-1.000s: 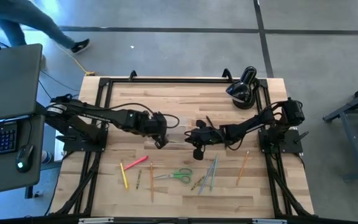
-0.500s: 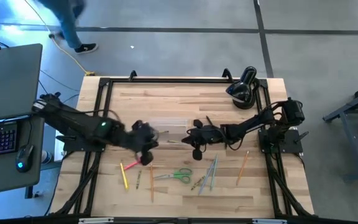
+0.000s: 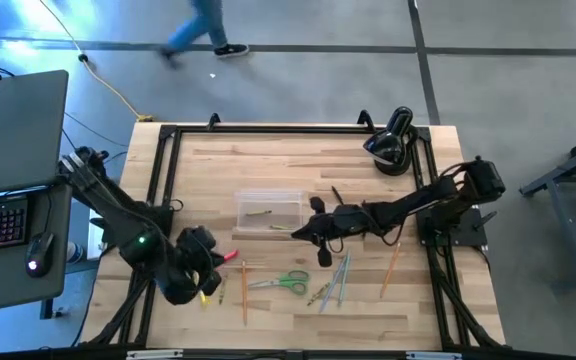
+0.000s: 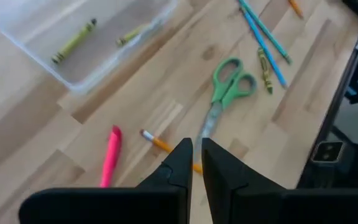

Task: Pick & place school supplies into a supply box
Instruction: Put the black pen into the supply box

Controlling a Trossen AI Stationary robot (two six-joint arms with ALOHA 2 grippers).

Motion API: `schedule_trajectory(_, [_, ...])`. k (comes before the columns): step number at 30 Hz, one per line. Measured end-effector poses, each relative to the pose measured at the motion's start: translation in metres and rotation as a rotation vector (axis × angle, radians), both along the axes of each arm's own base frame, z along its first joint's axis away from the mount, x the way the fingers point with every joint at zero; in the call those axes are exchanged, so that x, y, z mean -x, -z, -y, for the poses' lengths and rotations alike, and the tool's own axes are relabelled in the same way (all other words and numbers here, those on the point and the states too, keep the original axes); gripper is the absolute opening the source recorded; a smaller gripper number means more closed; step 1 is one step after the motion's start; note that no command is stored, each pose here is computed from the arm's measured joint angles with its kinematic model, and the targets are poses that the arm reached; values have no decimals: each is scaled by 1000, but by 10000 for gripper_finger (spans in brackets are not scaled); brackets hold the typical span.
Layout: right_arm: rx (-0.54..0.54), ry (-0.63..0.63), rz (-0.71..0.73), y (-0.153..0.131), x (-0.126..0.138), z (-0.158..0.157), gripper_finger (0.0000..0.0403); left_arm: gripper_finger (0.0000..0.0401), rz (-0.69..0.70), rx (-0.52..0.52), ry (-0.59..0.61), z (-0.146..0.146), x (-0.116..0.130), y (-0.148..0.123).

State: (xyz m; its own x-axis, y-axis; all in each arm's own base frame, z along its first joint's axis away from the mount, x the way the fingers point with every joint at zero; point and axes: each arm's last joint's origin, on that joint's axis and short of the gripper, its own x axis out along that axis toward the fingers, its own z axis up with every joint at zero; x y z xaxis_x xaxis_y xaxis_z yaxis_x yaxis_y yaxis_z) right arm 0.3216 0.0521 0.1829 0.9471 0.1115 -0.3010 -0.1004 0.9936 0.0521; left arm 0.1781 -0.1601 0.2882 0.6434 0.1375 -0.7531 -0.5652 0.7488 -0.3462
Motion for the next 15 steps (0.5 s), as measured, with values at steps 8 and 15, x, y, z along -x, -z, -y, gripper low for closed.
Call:
schedule_trajectory(8, [-3,-3,10,-5,2,0,0,67,-169,-171,51,2,-11,35])
schedule_trajectory(15, [-8,-2,-6,-4,2,0,1,67,-244,-159,-24,-8,-21,54])
